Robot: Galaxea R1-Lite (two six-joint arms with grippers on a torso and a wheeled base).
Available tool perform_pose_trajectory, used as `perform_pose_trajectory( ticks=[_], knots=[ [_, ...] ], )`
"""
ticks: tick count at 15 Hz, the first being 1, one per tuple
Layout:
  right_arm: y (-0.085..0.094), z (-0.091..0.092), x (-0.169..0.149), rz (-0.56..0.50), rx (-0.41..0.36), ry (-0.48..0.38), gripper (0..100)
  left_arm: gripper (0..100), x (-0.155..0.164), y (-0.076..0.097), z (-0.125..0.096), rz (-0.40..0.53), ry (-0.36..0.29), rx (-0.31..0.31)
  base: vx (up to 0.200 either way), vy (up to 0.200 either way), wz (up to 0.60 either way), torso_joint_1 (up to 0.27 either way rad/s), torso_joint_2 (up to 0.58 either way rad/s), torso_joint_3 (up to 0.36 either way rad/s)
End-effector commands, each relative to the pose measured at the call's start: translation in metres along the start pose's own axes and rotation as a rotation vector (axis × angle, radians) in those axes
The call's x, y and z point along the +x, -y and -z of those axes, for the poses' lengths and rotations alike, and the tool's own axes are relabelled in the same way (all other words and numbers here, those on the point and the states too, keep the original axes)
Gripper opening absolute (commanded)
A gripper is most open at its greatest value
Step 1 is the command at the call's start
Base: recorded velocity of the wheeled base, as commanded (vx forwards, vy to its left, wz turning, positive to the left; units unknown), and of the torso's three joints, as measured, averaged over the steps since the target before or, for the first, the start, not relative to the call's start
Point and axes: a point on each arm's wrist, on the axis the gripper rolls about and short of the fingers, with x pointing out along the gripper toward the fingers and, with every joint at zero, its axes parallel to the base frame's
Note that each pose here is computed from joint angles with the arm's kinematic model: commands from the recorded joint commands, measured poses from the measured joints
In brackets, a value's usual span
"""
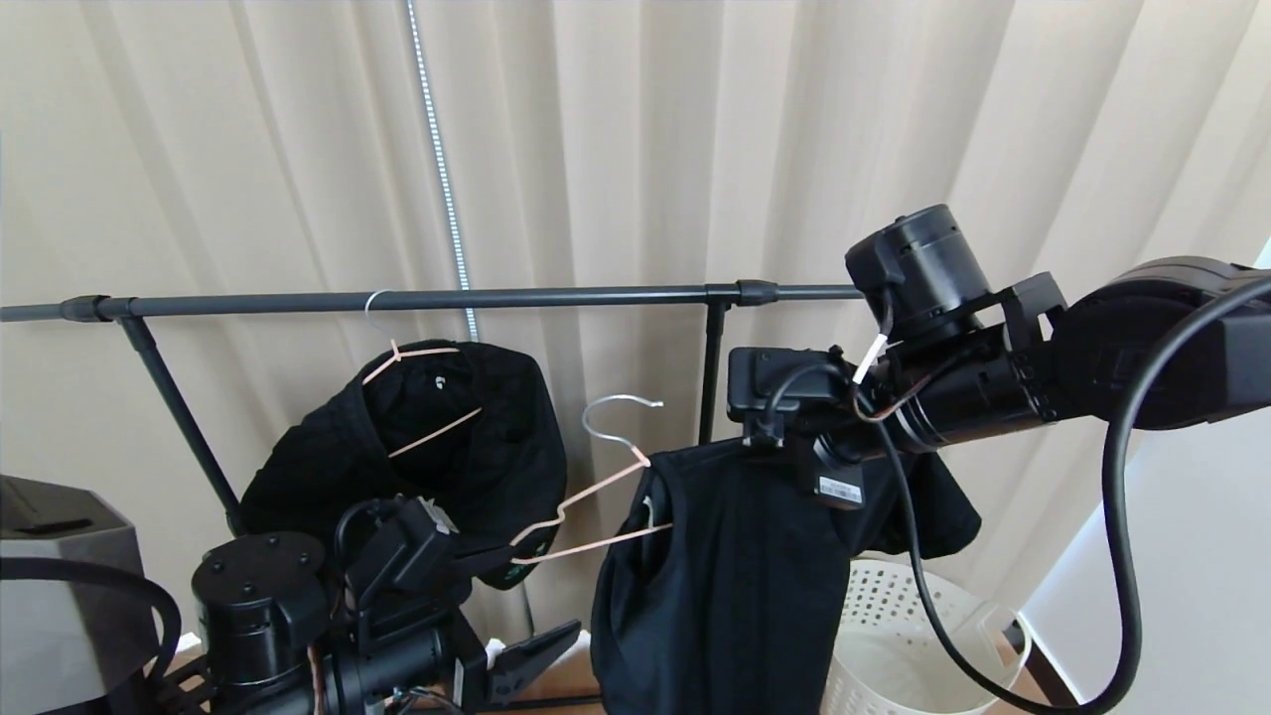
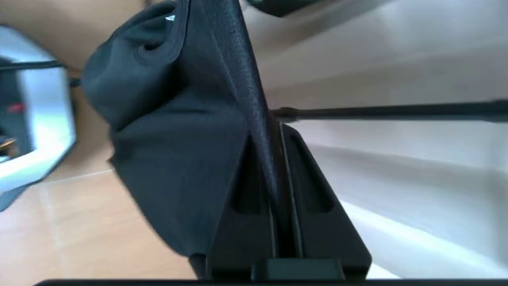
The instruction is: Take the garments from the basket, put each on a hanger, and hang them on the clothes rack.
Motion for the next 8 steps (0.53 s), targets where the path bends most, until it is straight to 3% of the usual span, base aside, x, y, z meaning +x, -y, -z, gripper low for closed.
perform_pose_trajectory(
  ticks=[1, 5, 8],
  knots=[
    [-0.004, 0.002, 0.001, 0.015, 0.0, -0.01, 0, 100, 0.008, 0.0, 0.004, 0.001, -0.016, -0.011, 0.0, 0.0, 0.0, 0.0, 0.0, 0.0],
    [-0.012, 0.002, 0.002, 0.135, -0.016, 0.057, 0, 100, 0.042, 0.015, 0.02, -0.138, -0.079, -0.015, 0.0, 0.0, 0.0, 0.0, 0.0, 0.0],
    [-0.018, -0.003, -0.009, 0.141, -0.017, 0.08, 0, 100, 0.05, 0.018, 0.015, -0.137, -0.042, -0.09, 0.0, 0.0, 0.0, 0.0, 0.0, 0.0]
  ],
)
